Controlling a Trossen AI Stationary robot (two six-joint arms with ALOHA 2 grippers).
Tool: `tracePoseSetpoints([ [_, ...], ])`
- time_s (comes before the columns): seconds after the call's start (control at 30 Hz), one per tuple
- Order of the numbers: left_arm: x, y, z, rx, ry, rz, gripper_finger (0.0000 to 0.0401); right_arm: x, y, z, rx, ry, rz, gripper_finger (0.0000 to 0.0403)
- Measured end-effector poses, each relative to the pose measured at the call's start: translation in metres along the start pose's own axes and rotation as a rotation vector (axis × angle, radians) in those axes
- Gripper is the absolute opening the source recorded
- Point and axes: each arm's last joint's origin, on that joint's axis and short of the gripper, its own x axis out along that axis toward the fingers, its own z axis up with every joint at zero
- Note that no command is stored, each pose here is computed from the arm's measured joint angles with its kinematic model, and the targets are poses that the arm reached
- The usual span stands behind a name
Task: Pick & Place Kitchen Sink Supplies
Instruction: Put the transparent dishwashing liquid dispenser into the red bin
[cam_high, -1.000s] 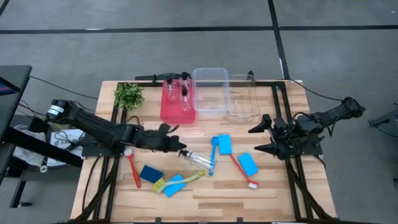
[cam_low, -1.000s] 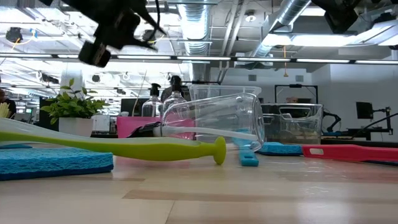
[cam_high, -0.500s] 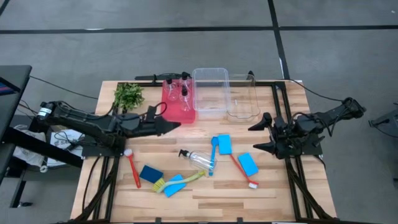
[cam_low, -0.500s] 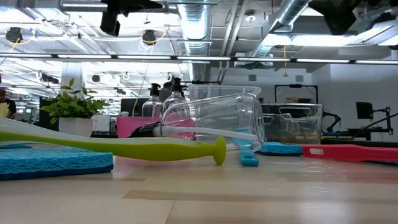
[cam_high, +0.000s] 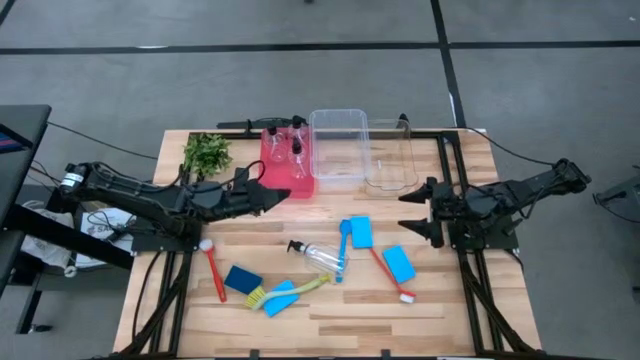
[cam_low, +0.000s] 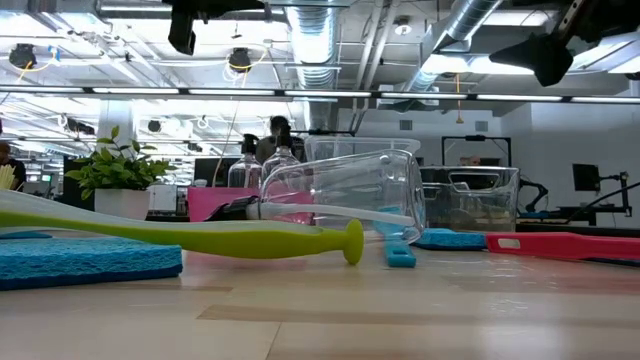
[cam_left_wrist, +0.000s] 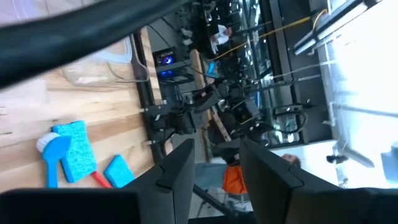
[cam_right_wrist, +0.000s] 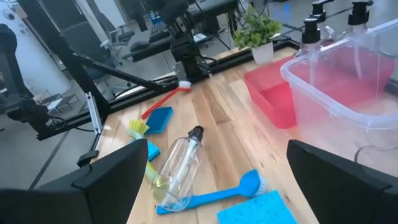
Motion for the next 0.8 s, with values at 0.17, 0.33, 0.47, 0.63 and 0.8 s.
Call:
tracePoseSetpoints([
  [0.17, 0.001, 0.000, 0.003, -0.005, -0.042, 0.001, 0.0127, 0.000, 0.000, 0.000, 0.000, 0.000, 0.000, 0.0377],
  [0.33, 0.007, 0.003, 0.005, -0.049, -0.237, 0.043, 0.0127, 0.000, 0.000, 0.000, -0.001, 0.002, 0.001, 0.0377],
  [0.47, 0.016, 0.016, 0.009, 0.014, -0.559, 0.176, 0.0127, 0.000, 0.000, 0.000, 0.000, 0.001, 0.002, 0.0377],
  [0.63, 0.021, 0.022, 0.005, 0.106, -0.556, 0.220, 0.0127, 0.000, 0.000, 0.000, -0.001, 0.002, 0.002, 0.0377],
  [0.8, 0.033, 0.027, -0.003, -0.088, -0.548, 0.155, 0.0127, 0.000, 0.000, 0.000, -0.001, 0.002, 0.002, 0.0377],
])
